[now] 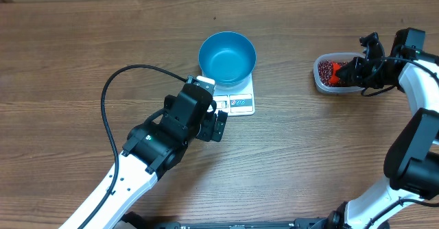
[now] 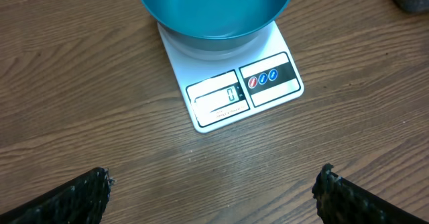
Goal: Scoop item into bowl and weigh 150g on scale
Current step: 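Drag the red scoop through the beans to fill it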
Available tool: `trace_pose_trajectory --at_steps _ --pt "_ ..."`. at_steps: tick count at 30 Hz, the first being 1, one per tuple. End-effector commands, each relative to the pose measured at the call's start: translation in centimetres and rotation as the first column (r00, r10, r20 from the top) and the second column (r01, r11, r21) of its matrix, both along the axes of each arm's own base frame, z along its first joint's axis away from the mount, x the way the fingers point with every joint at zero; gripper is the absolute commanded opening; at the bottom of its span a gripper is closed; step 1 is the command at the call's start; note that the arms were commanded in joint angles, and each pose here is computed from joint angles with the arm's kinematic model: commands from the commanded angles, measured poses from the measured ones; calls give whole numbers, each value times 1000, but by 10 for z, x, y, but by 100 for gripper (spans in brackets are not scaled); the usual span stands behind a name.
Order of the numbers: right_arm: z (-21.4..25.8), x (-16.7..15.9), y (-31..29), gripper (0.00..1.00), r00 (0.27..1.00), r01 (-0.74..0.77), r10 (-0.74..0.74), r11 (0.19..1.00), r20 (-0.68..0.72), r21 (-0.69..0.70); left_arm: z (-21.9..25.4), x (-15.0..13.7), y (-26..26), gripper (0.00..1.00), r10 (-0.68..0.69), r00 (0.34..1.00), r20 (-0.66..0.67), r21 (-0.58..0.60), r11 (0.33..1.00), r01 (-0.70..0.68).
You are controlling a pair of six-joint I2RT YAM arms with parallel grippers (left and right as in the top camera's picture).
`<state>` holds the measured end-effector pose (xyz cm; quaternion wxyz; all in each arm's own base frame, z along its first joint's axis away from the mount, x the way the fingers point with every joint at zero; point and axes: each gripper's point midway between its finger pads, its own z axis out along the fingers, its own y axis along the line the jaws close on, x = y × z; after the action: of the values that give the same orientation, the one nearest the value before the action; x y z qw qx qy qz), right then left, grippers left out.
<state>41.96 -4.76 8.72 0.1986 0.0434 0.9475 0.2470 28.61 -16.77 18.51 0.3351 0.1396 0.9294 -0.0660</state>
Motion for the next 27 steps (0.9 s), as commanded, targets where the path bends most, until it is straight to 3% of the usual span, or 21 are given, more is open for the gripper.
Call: trace_pose_trajectory --at_steps 1,15,22,27 --pt "-14 -4 3 4 1000 -2 3 1000 -29 25 0 1 1 100 18 1000 4 -2 1000 -18" --pt "-11 -2 -6 4 1000 23 -23 998 -1 66 0 1 1 99 18 1000 4 -2 1000 -18" --pt "2 -6 -10 4 998 42 -51 975 40 216 0 1 1 100 18 1000 4 -2 1000 -18" --pt "-1 -10 -11 4 998 49 -59 970 33 237 0 1 1 100 18 1000 4 -2 1000 -18"
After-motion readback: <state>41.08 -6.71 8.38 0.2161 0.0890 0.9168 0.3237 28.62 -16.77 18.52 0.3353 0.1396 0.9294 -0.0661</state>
